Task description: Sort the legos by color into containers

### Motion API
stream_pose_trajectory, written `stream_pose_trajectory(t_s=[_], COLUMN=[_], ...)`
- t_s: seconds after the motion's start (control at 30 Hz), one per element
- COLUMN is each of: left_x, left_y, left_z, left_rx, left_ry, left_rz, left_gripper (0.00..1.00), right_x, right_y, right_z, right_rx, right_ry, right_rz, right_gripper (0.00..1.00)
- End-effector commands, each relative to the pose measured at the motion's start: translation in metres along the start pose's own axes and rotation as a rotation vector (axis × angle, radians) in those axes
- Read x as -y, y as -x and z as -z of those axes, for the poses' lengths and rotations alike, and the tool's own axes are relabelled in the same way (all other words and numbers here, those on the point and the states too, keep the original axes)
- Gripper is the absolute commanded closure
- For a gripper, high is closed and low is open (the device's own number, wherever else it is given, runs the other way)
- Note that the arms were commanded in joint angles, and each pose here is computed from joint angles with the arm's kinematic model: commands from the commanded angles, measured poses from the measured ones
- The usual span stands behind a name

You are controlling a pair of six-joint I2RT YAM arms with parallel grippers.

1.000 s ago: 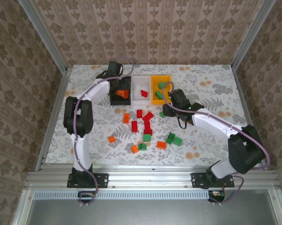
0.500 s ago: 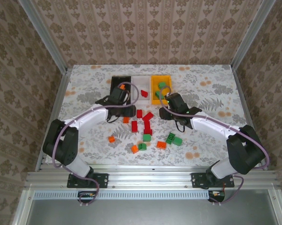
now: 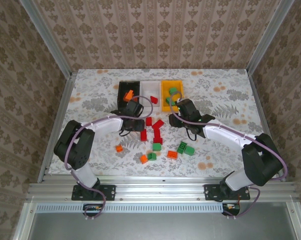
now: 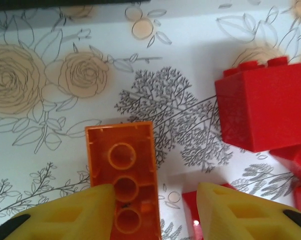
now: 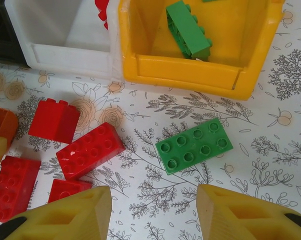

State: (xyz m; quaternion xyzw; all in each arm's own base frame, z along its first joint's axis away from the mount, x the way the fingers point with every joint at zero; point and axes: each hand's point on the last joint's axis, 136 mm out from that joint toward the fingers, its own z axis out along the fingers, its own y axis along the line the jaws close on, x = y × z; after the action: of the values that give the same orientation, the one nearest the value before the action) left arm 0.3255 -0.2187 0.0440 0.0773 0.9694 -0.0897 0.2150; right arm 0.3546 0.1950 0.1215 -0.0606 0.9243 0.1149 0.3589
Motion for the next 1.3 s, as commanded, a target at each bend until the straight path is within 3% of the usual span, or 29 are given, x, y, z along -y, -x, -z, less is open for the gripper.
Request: stream_pose_trajectory(t_s=[0.0,0.47,0.83,1.0,1.27], left_x=[-0.005,-0.005,-0.029,-0.029,-0.036], left_y=[-0.001,0.012,0.005,0.005,0.020], left_z=[-0.002,0.020,-0.012,-0.023,-0.003], left_rx=[0.017,0.085,0.010,-0.006,0.040], left_ry=[0.015,0.006,0.110,0.091,0.121], left_rz=[0.026,0.004,0.023,0.031,0.018], left_gripper=[0.52,0.50,0.51,0.56,0.79], right_x=[-0.004,-0.006,-0.005,-0.006,-0.006], right_y=[-0.001,-0.005,-0.004,-0.004,-0.004], right_z=[0.002,-0.004,-0.002,-0.003,-0.002], right_rx=[0.005,-0.012,-0.009,-0.010,-0.005], right_ry=[0.009,0.003,-0.003,-0.001,-0.001], right_rz=[0.001,0.014,0.019,0.021,0.022], right_gripper=[0.51,0.51,0.51,0.51,0.52])
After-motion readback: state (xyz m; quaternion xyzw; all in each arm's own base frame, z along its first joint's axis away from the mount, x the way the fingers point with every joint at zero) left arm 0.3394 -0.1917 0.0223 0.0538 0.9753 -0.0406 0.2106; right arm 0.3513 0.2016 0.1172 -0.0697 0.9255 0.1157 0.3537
